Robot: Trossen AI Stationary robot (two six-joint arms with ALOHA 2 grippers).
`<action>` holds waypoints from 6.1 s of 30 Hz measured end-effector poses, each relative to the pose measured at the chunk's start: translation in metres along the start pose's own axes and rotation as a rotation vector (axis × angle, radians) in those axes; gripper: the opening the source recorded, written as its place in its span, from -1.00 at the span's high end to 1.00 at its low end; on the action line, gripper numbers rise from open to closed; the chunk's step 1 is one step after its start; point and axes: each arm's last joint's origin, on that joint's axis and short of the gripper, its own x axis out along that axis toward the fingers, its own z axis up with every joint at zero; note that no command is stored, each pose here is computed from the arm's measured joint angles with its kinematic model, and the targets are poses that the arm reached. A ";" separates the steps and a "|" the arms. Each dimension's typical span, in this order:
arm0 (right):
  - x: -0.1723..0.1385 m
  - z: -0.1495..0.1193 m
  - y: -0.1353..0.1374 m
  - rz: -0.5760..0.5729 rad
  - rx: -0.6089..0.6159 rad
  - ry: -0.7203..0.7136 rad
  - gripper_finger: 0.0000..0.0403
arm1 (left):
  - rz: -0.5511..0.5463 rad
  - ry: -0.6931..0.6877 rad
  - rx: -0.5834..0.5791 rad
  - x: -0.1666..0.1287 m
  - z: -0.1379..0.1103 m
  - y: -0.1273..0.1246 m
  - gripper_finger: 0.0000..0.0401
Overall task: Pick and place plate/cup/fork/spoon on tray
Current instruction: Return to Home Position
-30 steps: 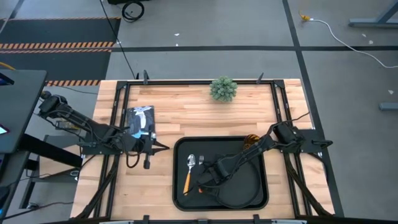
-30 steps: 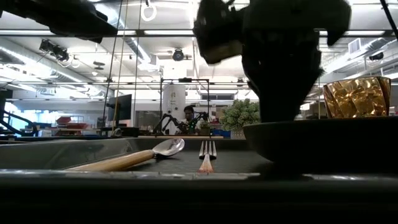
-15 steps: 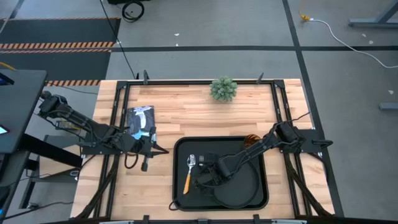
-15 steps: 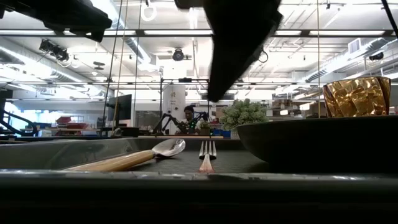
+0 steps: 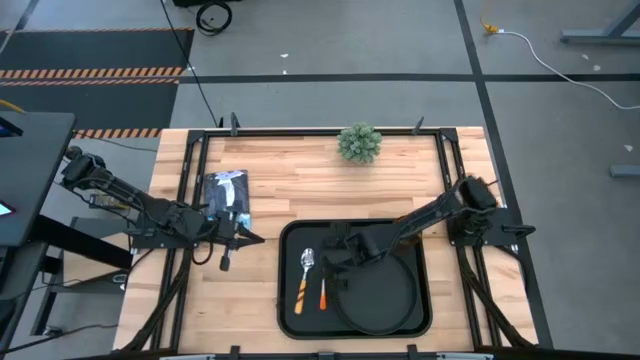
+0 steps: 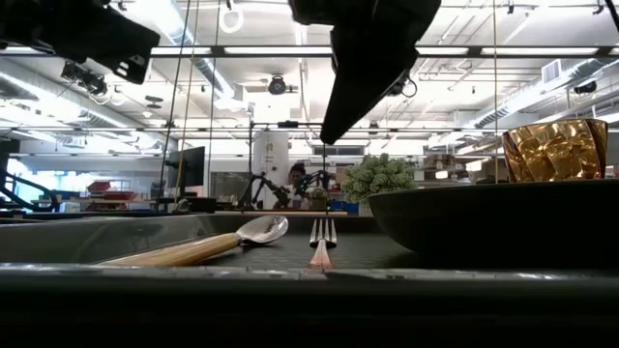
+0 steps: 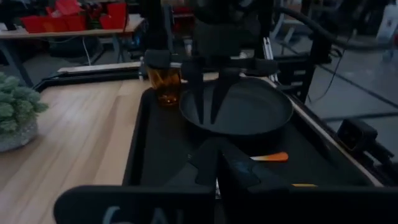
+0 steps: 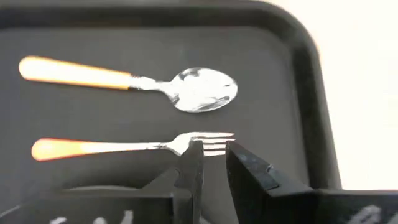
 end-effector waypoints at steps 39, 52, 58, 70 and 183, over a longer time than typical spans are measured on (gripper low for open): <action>-0.101 -0.181 -0.148 0.062 0.327 -1.118 0.77 | 0.222 -0.308 -0.139 -0.063 -0.019 0.040 0.98; -0.090 -0.213 -0.162 0.082 0.359 -1.253 0.78 | 0.286 -0.303 -0.127 -0.063 -0.019 0.044 0.97; -0.077 -0.231 -0.171 0.065 0.407 -1.296 0.86 | 0.285 -0.302 -0.127 -0.063 -0.019 0.044 0.97; -0.079 -0.232 -0.186 0.046 0.369 -1.321 0.98 | 0.279 -0.307 -0.122 -0.063 -0.018 0.044 0.97; -0.094 -0.281 -0.194 -0.316 0.691 -0.941 0.94 | 0.342 -0.126 -0.031 -0.060 -0.035 0.045 0.86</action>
